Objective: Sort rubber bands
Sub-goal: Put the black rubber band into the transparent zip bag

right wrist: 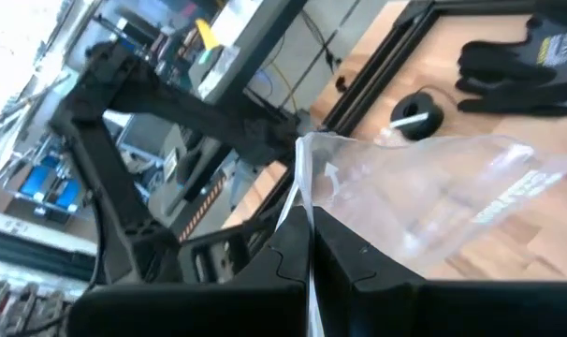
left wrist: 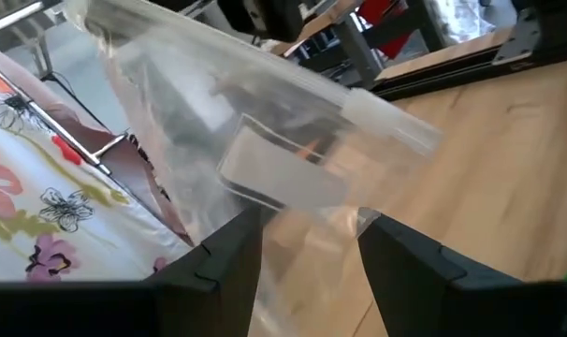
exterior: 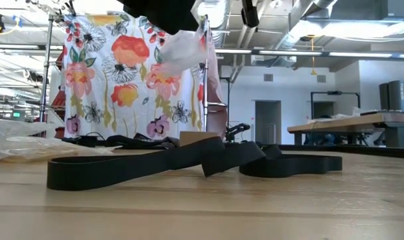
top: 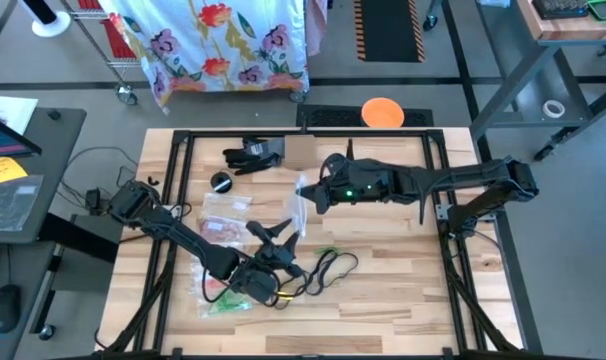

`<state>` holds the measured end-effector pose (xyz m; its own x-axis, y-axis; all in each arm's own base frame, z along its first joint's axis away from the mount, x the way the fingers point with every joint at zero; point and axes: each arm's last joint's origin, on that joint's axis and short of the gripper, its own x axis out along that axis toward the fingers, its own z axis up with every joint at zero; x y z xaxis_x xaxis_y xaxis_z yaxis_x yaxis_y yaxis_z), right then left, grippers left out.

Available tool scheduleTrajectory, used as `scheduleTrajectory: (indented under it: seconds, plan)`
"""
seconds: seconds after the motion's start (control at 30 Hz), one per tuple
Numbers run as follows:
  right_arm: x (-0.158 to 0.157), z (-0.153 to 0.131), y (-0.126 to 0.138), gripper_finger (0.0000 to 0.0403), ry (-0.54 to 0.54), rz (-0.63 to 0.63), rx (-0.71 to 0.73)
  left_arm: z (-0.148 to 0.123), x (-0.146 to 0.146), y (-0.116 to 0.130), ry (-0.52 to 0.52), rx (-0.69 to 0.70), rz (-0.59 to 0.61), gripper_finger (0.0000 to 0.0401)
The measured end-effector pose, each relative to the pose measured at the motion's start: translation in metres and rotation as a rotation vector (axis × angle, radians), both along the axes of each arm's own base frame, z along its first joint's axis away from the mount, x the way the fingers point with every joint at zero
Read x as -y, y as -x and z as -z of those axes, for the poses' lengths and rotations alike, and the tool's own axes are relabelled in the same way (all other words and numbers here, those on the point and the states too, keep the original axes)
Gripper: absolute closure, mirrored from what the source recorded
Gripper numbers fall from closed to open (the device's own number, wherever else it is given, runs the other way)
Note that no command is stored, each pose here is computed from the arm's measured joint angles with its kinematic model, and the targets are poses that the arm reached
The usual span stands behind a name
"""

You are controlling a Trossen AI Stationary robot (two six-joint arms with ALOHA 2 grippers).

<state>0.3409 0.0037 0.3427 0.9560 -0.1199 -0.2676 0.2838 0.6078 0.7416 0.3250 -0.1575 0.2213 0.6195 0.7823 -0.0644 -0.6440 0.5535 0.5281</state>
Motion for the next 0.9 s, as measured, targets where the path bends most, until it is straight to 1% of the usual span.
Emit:
scheduleTrajectory:
  seconds: [0.13, 0.37, 0.43, 0.5, 0.6, 0.63, 0.67, 0.77, 0.9]
  plan:
    - [-0.007, -0.001, 0.000, 0.0403, 0.013, -0.008, 0.005, 0.000, -0.002, -0.001, -0.002, 0.002, -0.009, 0.0232]
    - [-0.007, 0.000, 0.000, 0.0403, 0.016, -0.009, -0.002, -0.005, -0.001, -0.002, -0.004, 0.030, -0.031, 0.0238]
    - [-0.007, 0.000, 0.000, 0.0403, 0.020, -0.009, -0.003, -0.006, -0.001, -0.002, -0.001, 0.036, -0.031, 0.0254]
    - [-0.007, 0.000, 0.000, 0.0403, 0.042, -0.016, -0.008, -0.006, 0.001, -0.001, -0.003, 0.034, -0.026, 0.0284]
    - [-0.007, 0.000, 0.000, 0.0403, 0.077, -0.028, -0.015, -0.007, 0.005, 0.001, -0.017, 0.017, -0.011, 0.0350]
    - [-0.007, 0.001, 0.000, 0.0403, 0.098, -0.041, -0.019, -0.007, 0.007, 0.002, -0.024, 0.008, -0.004, 0.0374]
    - [-0.008, 0.001, 0.000, 0.0402, 0.125, -0.059, -0.023, -0.007, 0.009, 0.003, -0.029, 0.002, 0.002, 0.0387]
    - [-0.008, 0.001, 0.000, 0.0394, 0.250, -0.108, -0.038, -0.009, 0.014, 0.005, -0.047, -0.003, -0.012, 0.0393]
    - [-0.012, 0.002, 0.001, 0.0373, 0.437, -0.161, -0.066, -0.015, 0.022, 0.009, -0.073, -0.008, -0.037, 0.0400]
